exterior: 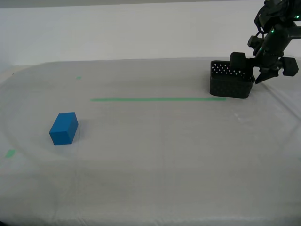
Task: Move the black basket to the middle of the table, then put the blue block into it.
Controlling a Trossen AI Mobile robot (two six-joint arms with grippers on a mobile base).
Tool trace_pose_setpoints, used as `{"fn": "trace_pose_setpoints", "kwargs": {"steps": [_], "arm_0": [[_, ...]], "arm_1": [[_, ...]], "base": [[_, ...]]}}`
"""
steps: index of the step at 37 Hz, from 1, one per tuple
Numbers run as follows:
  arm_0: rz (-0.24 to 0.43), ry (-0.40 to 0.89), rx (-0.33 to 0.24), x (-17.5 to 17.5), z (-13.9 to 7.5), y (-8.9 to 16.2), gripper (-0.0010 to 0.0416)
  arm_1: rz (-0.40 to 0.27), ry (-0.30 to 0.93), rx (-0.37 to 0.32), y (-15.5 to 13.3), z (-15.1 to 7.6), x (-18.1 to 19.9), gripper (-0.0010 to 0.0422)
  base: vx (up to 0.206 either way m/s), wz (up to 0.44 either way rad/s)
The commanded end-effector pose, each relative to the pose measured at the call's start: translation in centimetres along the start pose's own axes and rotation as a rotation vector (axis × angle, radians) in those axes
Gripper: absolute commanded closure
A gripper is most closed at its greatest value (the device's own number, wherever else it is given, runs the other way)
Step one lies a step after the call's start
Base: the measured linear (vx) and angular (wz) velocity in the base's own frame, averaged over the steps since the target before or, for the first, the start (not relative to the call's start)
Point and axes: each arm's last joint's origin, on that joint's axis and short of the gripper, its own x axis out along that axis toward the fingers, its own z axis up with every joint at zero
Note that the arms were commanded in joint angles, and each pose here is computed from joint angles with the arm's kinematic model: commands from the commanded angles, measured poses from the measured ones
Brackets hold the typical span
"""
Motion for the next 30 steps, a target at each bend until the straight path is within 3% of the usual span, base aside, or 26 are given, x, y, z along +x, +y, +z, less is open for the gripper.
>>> {"fn": "trace_pose_setpoints", "kwargs": {"steps": [1,8,30], "arm_0": [[-0.002,0.0,0.001,-0.02,0.0,0.04,0.0307],[0.002,-0.002,-0.006,-0.03,0.02,0.06,0.0413],[0.011,-0.008,-0.037,-0.96,0.31,0.19,0.0407]], "arm_1": [[0.0,-0.006,0.002,-0.01,0.08,0.0,0.0412],[0.001,-0.006,0.002,0.0,0.08,0.0,0.0412],[0.0,-0.006,0.002,-0.01,0.08,0.0,0.0412]], "base": [[0.0,0.0],[0.0,0.0],[0.0,0.0]]}}
